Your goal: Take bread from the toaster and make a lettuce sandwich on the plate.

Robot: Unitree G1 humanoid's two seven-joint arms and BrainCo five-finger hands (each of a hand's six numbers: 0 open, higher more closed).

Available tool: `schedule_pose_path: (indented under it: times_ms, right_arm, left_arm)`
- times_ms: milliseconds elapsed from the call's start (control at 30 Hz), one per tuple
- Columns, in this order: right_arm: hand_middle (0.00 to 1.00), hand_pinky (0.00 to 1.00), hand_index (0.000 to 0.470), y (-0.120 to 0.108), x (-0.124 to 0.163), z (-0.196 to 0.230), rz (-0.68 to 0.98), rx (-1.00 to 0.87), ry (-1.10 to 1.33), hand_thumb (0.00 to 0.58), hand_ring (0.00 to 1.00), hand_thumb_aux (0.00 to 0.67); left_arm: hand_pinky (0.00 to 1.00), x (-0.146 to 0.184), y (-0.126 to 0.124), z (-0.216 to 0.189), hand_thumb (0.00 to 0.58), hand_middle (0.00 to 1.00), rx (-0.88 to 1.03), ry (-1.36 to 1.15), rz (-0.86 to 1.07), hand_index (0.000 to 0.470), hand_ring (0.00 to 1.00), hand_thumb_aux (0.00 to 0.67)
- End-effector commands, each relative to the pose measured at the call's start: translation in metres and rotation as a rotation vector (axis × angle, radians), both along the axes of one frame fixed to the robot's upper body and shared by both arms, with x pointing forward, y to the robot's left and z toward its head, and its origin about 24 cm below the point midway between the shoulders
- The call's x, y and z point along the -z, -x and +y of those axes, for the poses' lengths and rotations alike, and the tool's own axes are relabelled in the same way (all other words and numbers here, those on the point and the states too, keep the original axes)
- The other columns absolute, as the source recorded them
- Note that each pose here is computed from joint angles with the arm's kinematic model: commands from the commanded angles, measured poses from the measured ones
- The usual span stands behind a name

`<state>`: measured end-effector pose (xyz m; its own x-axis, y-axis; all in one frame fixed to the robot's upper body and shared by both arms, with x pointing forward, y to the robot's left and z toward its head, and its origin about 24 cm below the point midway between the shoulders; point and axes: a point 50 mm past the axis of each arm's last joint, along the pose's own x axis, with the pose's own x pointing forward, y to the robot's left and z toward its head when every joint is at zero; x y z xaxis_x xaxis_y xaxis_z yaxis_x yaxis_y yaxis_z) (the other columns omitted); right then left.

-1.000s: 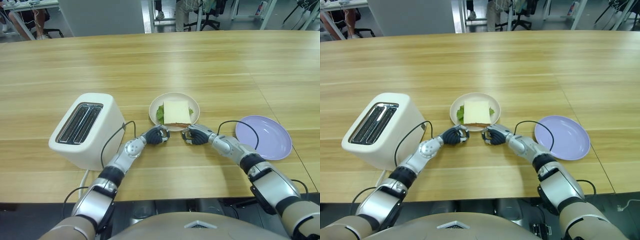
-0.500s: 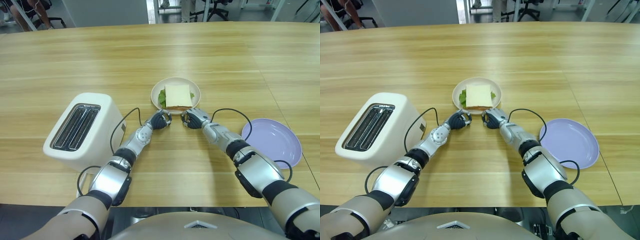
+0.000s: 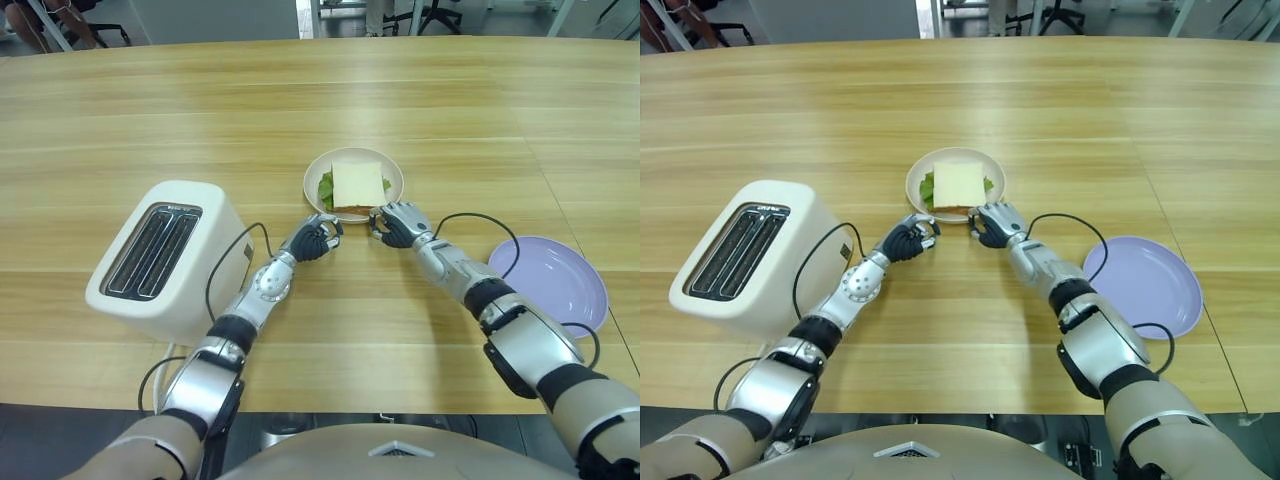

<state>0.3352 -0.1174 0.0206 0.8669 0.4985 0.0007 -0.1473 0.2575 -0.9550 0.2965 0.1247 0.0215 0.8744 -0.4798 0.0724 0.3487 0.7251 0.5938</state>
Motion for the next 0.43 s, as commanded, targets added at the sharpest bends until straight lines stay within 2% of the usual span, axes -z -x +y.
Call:
schedule_pose_path:
  times_ms: [33, 200, 233, 267, 300, 333, 367, 400, 433]
  right_arm:
    - [1.00, 1.00, 0.460, 0.015, -0.018, 0.000, -0.046, -0.122, -0.071, 0.580, 1.00, 0.670]
    - [0.99, 0.99, 0.460, 0.045, -0.048, -0.008, -0.135, -0.204, -0.183, 0.580, 0.99, 0.670]
    - [0.75, 0.75, 0.460, 0.050, -0.055, -0.010, -0.164, -0.205, -0.219, 0.580, 0.75, 0.670]
    - [0.75, 0.75, 0.460, 0.055, -0.062, -0.011, -0.196, -0.201, -0.264, 0.580, 0.75, 0.670]
    - [0.02, 0.02, 0.336, 0.061, -0.070, -0.012, -0.227, -0.204, -0.336, 0.538, 0.02, 0.489]
    - [0.00, 0.00, 0.094, 0.065, -0.076, -0.013, -0.248, -0.198, -0.404, 0.212, 0.00, 0.137]
    - [0.00, 0.00, 0.094, 0.070, -0.081, -0.013, -0.262, -0.195, -0.469, 0.212, 0.00, 0.137]
    - [0.00, 0.00, 0.000, 0.074, -0.084, -0.013, -0.267, -0.204, -0.531, 0.000, 0.00, 0.000]
    - [0.00, 0.00, 0.000, 0.078, -0.088, -0.012, -0.279, -0.212, -0.585, 0.000, 0.00, 0.000]
  left_arm:
    - [1.00, -0.031, 0.024, 0.001, 0.580, 1.00, 0.110, 0.080, -0.093, 0.456, 1.00, 0.665]
    - [1.00, -0.075, 0.059, 0.007, 0.561, 1.00, 0.214, 0.236, -0.225, 0.377, 1.00, 0.549]
    - [1.00, -0.085, 0.063, 0.009, 0.553, 1.00, 0.209, 0.277, -0.265, 0.361, 1.00, 0.525]
    - [1.00, -0.094, 0.066, 0.012, 0.553, 1.00, 0.200, 0.318, -0.301, 0.361, 1.00, 0.525]
    - [1.00, -0.104, 0.069, 0.015, 0.505, 1.00, 0.186, 0.368, -0.343, 0.294, 1.00, 0.428]
    - [0.81, -0.111, 0.071, 0.017, 0.478, 0.81, 0.170, 0.404, -0.375, 0.267, 0.81, 0.389]
    - [0.81, -0.116, 0.072, 0.020, 0.478, 0.81, 0.154, 0.431, -0.396, 0.267, 0.81, 0.389]
    - [0.00, -0.119, 0.072, 0.021, 0.000, 0.00, 0.141, 0.447, -0.410, 0.000, 0.00, 0.000]
    - [0.00, -0.122, 0.072, 0.023, 0.000, 0.00, 0.124, 0.465, -0.427, 0.000, 0.00, 0.000]
